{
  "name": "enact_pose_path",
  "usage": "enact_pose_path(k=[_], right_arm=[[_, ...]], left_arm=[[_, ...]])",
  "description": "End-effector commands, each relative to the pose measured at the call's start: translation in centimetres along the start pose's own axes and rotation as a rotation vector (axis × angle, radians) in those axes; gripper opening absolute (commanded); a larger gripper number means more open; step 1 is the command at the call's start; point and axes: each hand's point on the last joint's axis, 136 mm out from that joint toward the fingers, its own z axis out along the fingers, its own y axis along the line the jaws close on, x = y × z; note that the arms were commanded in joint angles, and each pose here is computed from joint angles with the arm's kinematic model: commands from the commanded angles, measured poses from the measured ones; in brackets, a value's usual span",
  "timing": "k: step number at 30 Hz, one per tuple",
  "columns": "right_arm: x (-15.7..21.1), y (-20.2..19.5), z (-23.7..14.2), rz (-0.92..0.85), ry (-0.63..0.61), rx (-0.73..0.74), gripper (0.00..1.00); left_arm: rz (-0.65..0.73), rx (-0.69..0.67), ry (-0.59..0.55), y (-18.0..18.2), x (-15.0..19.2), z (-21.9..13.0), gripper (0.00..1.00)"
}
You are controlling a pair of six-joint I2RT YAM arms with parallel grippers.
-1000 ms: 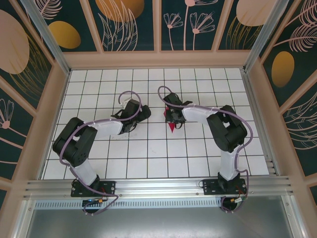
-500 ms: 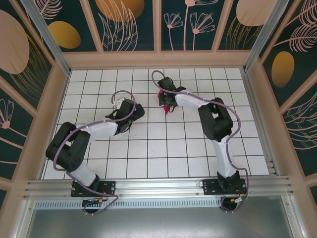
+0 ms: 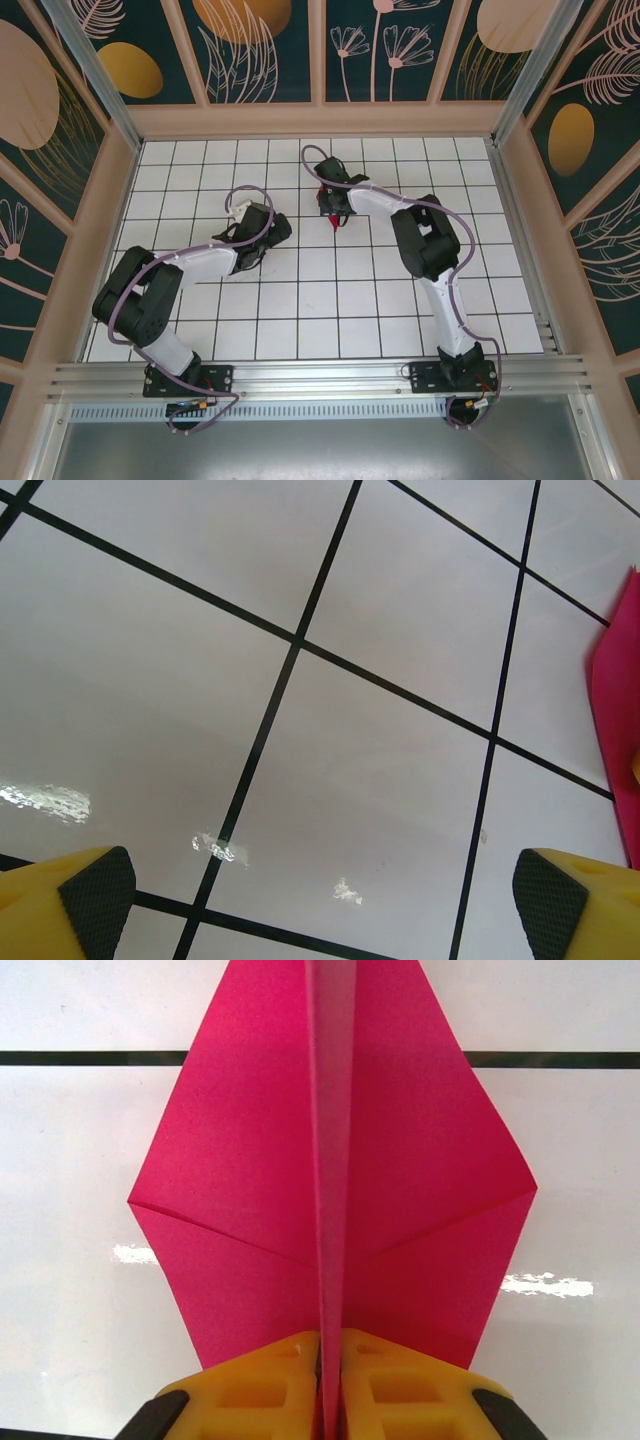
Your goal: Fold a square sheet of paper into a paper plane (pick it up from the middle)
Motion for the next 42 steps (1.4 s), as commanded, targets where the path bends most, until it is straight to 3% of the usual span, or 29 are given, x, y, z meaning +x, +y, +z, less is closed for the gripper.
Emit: enact_pose_path(k=[1,7,14,19,23,24,29,35,38,42], right_arm=[[2.3,-0.9,1.7,0.002,0.076,0.052,0.14],[-1.5,0.4,-2.8,0.033,-0.015,0.001,0.25],[-6.7,0.8,-11.9,0.090,-0.194,-0.098,0.55],[-8.5,-2.0,-17.5,0.141,-0.328,-0.113,0.69],[-9.4,-8.4,-21.2,0.210,-0.478,-0.016,0.87],[-9.2,-10.3,-22.0,0.231,-0.513,0.012,0.98],[-6.5,-20.4,-24.6,0.339,-0.642,0.261,0.99],[0.4,-30.2,-22.8,0.474,-0.626,0.465,0.99],[3.9,-32.7,-20.6,0.518,-0.622,0.458,0.99],[6.3,-33.7,-19.5,0.474,-0.684,0.503,0.99]], left_arm=[[-0.008,0.007,0.003,0.0,-0.1,0.0,0.99],[0.005,0.009,-0.022,-0.7,-1.1,-0.5,0.98],[0.057,-0.040,-0.148,-2.3,-5.7,-1.9,0.99],[0.066,-0.063,-0.245,-2.5,-10.0,-3.6,0.99],[0.108,-0.088,-0.355,-0.9,-13.6,-6.0,0.99],[0.126,-0.099,-0.368,0.2,-13.6,-6.2,0.98],[0.145,-0.197,-0.545,4.8,-16.0,-9.5,0.99],[0.191,-0.340,-0.640,10.9,-16.2,-11.1,0.98],[0.262,-0.366,-0.671,12.3,-15.7,-11.1,0.99],[0.255,-0.335,-0.694,14.0,-15.1,-10.6,0.98]])
